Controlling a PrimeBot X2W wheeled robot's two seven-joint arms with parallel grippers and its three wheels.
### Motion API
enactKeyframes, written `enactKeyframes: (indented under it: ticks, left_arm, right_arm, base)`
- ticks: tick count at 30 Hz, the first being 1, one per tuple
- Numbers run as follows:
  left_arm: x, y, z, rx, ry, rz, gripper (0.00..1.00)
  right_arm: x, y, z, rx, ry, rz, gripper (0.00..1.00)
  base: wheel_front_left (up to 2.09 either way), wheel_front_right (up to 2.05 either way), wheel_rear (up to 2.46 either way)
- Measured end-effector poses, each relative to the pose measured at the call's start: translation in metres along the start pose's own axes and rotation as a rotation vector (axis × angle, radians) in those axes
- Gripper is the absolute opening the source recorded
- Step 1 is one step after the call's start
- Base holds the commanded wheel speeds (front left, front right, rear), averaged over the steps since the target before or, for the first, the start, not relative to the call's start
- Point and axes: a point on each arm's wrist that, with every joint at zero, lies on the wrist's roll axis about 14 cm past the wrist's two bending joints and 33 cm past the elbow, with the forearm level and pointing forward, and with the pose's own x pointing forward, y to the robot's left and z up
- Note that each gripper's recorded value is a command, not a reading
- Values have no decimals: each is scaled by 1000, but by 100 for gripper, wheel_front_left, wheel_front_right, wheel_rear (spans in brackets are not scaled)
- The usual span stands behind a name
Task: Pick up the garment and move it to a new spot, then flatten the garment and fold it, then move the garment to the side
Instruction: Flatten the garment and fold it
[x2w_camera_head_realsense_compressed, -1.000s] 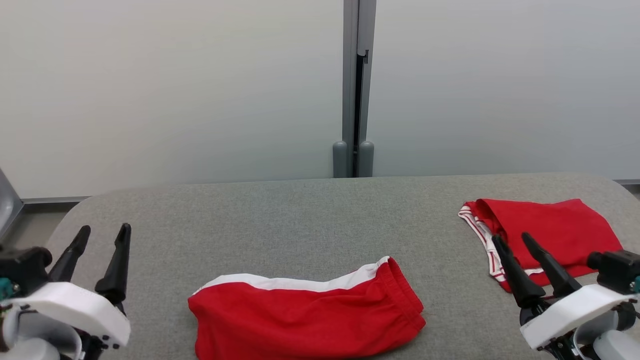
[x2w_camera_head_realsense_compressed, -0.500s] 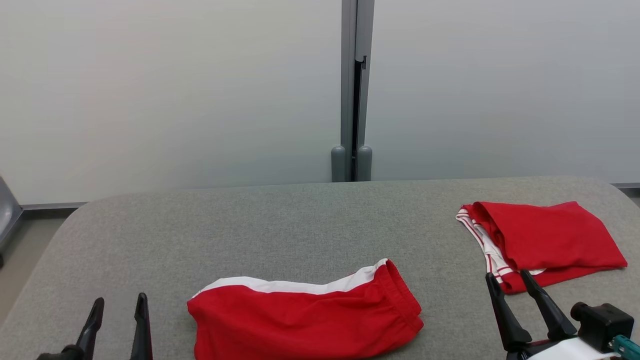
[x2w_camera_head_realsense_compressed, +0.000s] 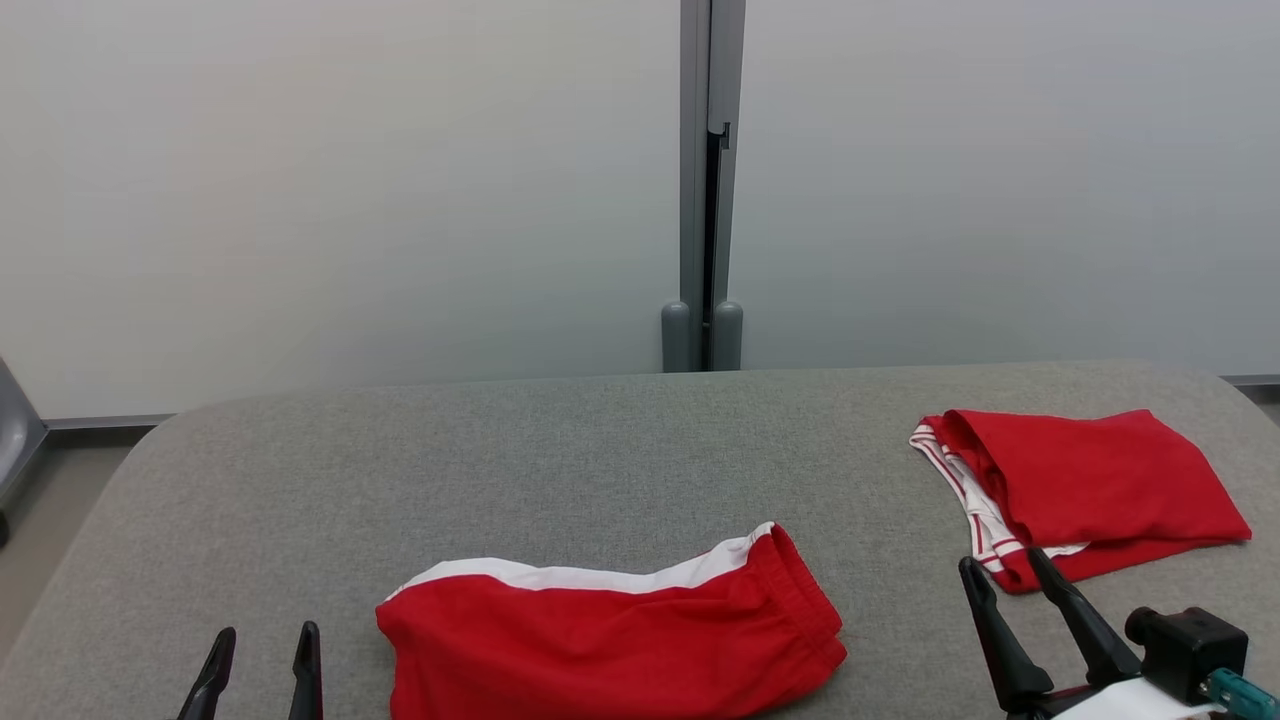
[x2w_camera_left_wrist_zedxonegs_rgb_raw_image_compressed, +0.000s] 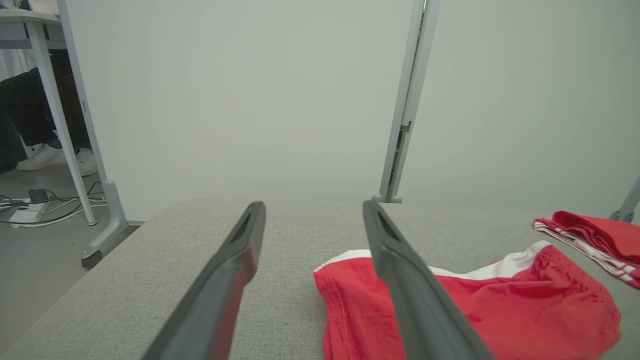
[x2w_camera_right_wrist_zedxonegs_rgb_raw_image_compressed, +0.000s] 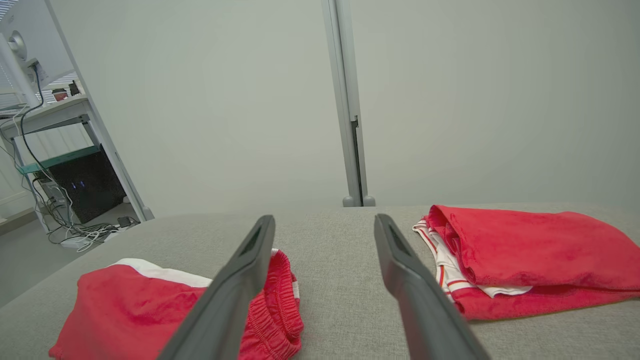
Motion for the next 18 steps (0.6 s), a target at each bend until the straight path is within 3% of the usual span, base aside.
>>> enactKeyframes:
  ticks: [6, 18]
  left_arm:
    - [-3, 1, -5, -6, 9, 1, 100]
    - [-21, 12, -2, -22, -6, 41, 100]
  right_arm:
    - [4, 4, -7, 0, 34, 15, 100]
    - [40, 46, -80, -47, 394, 147, 100]
  base:
    - [0, 0, 0]
    - [0, 0, 0]
